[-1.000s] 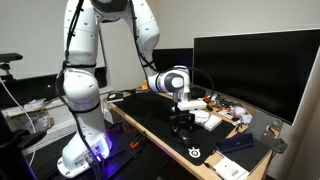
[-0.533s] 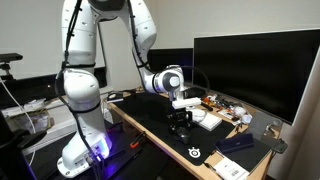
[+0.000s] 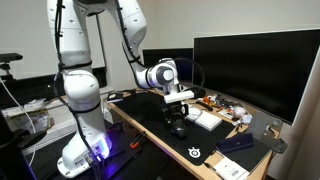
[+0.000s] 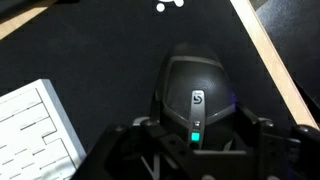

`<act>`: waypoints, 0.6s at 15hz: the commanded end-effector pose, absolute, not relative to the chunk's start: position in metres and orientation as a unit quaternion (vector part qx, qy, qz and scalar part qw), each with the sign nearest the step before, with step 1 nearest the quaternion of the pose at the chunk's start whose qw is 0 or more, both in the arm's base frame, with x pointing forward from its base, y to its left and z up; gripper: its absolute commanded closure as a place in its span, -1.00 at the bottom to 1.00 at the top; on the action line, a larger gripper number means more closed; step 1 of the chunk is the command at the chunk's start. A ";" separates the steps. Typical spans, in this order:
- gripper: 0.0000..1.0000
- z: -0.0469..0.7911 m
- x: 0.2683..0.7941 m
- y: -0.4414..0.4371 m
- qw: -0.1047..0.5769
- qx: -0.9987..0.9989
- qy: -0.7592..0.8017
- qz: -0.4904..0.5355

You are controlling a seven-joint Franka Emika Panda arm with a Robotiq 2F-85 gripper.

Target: Move the mouse to the left on the desk

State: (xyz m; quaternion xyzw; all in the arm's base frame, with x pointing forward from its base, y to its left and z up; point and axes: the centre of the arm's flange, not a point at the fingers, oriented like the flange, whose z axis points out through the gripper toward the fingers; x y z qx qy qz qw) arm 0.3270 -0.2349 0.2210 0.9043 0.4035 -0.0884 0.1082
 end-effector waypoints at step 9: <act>0.06 0.287 0.353 -0.141 0.117 0.968 0.222 -0.010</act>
